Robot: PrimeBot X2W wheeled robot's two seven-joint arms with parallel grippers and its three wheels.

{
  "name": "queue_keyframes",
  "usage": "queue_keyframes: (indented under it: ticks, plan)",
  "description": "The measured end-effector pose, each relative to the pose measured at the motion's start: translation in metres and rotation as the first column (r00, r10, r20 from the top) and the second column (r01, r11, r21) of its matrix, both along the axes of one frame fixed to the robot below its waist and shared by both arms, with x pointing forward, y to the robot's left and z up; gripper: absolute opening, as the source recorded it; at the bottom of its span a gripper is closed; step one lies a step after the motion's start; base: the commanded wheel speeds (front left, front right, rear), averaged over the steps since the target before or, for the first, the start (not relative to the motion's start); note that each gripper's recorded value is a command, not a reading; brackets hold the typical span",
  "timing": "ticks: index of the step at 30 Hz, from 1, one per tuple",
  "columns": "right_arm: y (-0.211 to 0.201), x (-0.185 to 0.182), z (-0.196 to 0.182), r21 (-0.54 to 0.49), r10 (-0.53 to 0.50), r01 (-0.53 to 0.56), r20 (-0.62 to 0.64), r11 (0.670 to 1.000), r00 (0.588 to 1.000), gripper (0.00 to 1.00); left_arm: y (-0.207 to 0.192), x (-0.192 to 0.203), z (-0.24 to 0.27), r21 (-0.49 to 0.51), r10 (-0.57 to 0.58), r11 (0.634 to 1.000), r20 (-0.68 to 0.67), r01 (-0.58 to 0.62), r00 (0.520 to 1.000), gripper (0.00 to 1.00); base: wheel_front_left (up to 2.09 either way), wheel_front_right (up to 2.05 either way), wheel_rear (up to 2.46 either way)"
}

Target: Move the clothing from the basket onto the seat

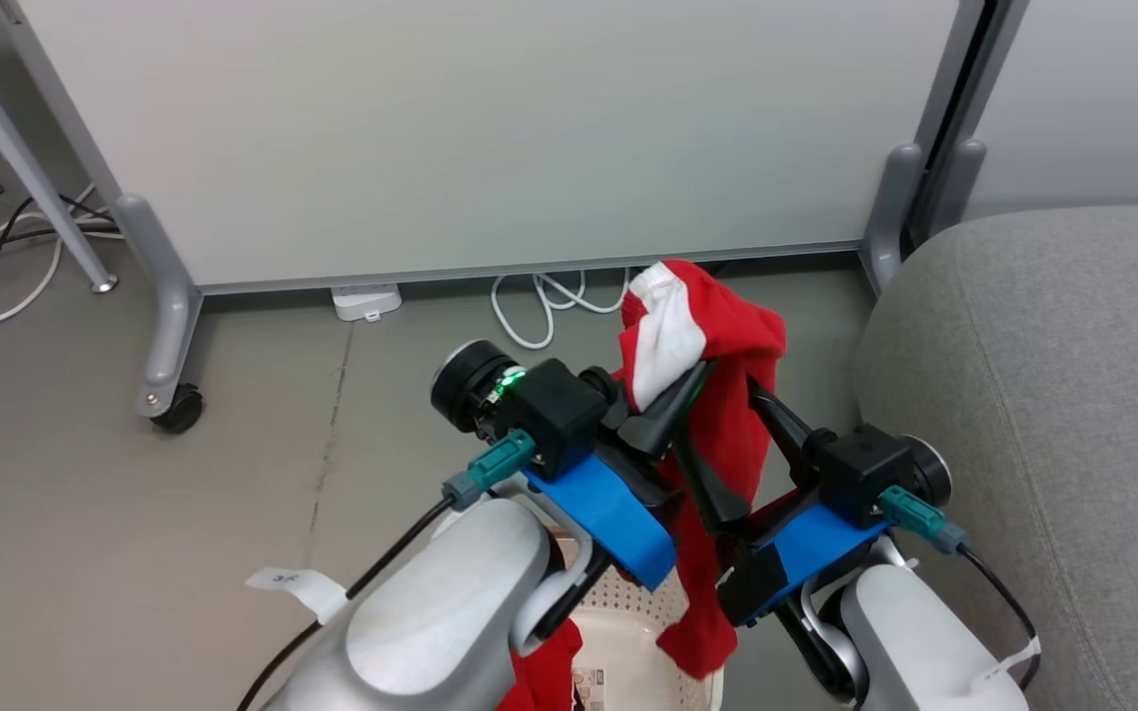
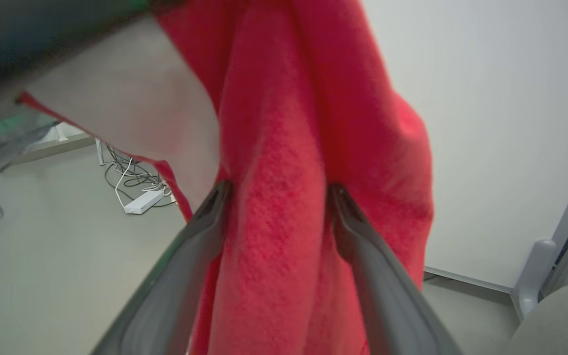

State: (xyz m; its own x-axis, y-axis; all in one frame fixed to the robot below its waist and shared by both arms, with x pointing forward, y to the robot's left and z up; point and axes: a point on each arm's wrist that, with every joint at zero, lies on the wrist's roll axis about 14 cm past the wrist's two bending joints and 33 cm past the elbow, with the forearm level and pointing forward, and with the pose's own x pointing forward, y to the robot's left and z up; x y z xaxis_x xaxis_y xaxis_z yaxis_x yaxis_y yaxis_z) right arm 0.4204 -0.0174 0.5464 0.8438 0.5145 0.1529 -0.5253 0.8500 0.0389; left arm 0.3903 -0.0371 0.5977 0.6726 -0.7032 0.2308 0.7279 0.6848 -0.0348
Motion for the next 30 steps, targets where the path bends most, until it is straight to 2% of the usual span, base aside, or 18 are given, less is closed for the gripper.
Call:
queue_keyframes:
  ticks: [4,5,6,7,30]
  plan:
    - [0.005,0.005,-0.002,0.019,0.010,-0.010,-0.023,1.000,1.000,1.00,-0.006,-0.007,0.004,-0.009,-0.022,1.000,0.007,0.023,1.000,0.00,0.00,0.00,0.00]
    - [0.006,0.006,-0.003,0.023,0.013,-0.012,-0.028,1.000,1.000,0.69,-0.008,-0.009,0.005,-0.012,-0.030,0.999,0.009,0.030,1.000,0.00,0.00,0.00,0.00]
    - [0.007,0.006,-0.003,0.023,0.017,-0.016,-0.031,1.000,0.999,0.15,-0.009,-0.010,0.007,-0.011,-0.035,0.999,0.013,0.035,0.999,0.00,0.00,0.00,0.00]
    - [0.010,0.006,-0.003,0.023,0.024,-0.023,-0.034,0.999,0.999,0.00,-0.009,-0.011,0.008,-0.013,-0.038,0.999,0.016,0.038,0.999,0.00,0.00,0.00,0.00]
    - [0.009,0.005,0.000,0.022,0.025,-0.024,-0.027,0.999,0.999,0.00,-0.010,-0.009,0.008,-0.007,-0.034,0.999,0.017,0.034,0.999,0.00,0.00,0.00,0.00]
